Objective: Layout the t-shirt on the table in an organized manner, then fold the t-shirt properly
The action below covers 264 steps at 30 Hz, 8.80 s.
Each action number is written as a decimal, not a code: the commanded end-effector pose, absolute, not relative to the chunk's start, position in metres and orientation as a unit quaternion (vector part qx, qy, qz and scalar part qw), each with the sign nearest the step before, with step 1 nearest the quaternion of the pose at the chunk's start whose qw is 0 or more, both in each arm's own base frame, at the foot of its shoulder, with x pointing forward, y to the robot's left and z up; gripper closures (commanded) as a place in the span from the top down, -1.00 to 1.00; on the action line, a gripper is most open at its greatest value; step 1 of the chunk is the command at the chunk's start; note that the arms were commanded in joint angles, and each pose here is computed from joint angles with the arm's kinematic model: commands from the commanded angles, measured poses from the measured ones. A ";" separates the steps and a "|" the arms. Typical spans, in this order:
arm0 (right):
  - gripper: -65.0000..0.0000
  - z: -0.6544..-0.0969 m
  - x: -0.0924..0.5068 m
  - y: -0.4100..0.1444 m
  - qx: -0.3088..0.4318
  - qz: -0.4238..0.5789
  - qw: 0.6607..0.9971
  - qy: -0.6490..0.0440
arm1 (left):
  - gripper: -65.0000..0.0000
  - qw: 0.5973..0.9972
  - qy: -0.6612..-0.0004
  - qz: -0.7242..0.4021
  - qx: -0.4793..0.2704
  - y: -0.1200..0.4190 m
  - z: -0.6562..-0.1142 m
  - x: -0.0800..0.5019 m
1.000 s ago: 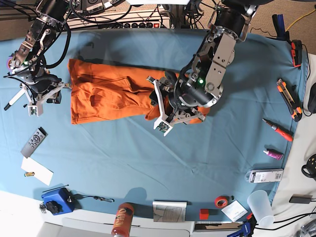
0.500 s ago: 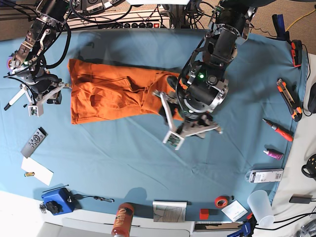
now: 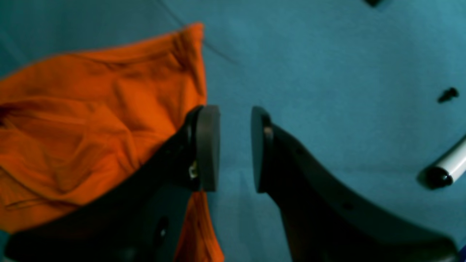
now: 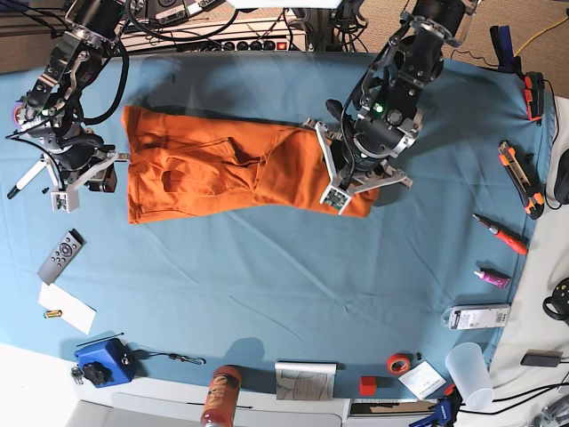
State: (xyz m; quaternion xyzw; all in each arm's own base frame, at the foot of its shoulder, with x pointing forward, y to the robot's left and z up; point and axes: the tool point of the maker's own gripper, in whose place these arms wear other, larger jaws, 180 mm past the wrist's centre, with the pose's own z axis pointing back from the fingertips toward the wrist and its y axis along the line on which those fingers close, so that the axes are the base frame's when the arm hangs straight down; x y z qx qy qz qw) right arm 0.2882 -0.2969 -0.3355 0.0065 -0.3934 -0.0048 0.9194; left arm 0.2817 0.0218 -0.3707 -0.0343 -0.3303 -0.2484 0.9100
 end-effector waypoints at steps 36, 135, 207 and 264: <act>-0.02 -0.343 0.291 -0.277 0.109 -0.034 0.917 -0.381 | -0.72 0.907 -0.342 -0.245 -0.028 0.023 -0.363 0.295; -0.56 -0.279 0.319 -0.041 -0.004 0.325 0.837 -0.440 | -0.72 0.918 -0.391 -0.069 -0.025 0.164 -0.307 0.288; -1.00 -0.349 0.328 -0.158 0.131 0.126 0.906 -0.382 | 0.03 0.753 -0.487 -0.372 -0.241 -0.049 -0.267 0.258; -1.00 -0.247 0.354 -0.280 -0.084 0.052 0.869 -0.485 | 0.04 0.876 -0.406 -0.065 -0.252 -0.098 -0.299 0.311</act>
